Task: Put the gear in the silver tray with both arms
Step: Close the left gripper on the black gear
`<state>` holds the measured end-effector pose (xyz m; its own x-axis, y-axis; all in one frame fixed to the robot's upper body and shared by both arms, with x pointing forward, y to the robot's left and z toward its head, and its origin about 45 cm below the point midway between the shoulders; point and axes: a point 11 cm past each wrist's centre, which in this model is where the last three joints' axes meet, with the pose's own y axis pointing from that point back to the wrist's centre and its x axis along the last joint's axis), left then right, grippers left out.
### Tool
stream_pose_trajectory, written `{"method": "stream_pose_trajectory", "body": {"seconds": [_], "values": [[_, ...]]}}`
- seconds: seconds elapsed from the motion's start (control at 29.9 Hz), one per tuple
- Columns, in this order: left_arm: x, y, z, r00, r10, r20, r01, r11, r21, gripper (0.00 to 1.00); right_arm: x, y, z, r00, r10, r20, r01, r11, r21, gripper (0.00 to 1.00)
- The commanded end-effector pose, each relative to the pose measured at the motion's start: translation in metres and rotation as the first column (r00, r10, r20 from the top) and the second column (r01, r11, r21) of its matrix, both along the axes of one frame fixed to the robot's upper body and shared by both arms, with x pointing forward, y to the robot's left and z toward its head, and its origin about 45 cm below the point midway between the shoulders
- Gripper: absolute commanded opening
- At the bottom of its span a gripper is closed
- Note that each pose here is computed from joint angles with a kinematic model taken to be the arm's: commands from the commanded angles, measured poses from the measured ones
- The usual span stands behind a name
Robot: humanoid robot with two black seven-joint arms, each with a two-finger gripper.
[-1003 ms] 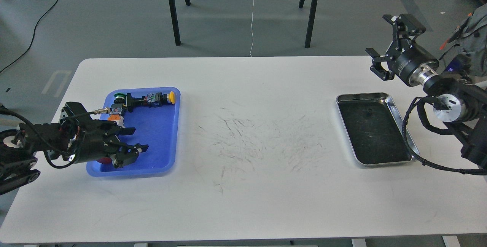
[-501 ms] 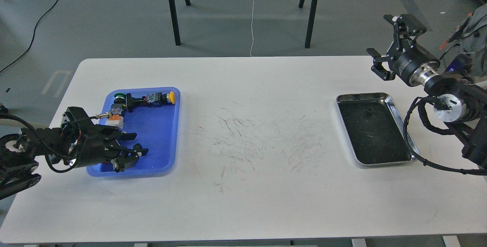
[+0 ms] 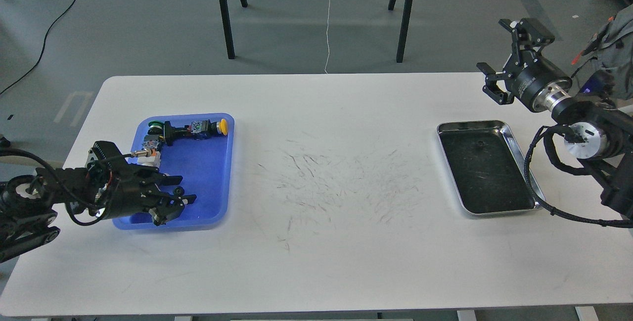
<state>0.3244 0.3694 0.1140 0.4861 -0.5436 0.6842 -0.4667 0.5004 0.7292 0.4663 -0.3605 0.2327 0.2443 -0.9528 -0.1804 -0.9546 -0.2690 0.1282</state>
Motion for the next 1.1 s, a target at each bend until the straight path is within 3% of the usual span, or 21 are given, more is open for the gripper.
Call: {"method": "stream_pose_trajectory", "body": {"seconds": [0.0, 0.74, 1.07], "values": [[0.000, 0.000, -0.005, 1.000, 0.000, -0.004, 0.001, 1.000, 0.010, 0.50, 0.000, 0.000, 0.001, 1.000, 0.000, 0.001, 0.000, 1.000, 0.000, 0.98], [0.001, 0.011, -0.007, 1.000, -0.001, -0.005, 0.001, 0.999, 0.052, 0.27, 0.000, -0.001, 0.000, 1.000, -0.001, 0.001, 0.001, 1.000, -0.002, 0.98], [-0.005, 0.015, -0.010, 1.000, 0.000, -0.025, 0.002, 0.998, 0.067, 0.37, -0.001, -0.002, 0.000, 1.000, -0.003, 0.000, 0.003, 1.000, -0.003, 0.98]]}}
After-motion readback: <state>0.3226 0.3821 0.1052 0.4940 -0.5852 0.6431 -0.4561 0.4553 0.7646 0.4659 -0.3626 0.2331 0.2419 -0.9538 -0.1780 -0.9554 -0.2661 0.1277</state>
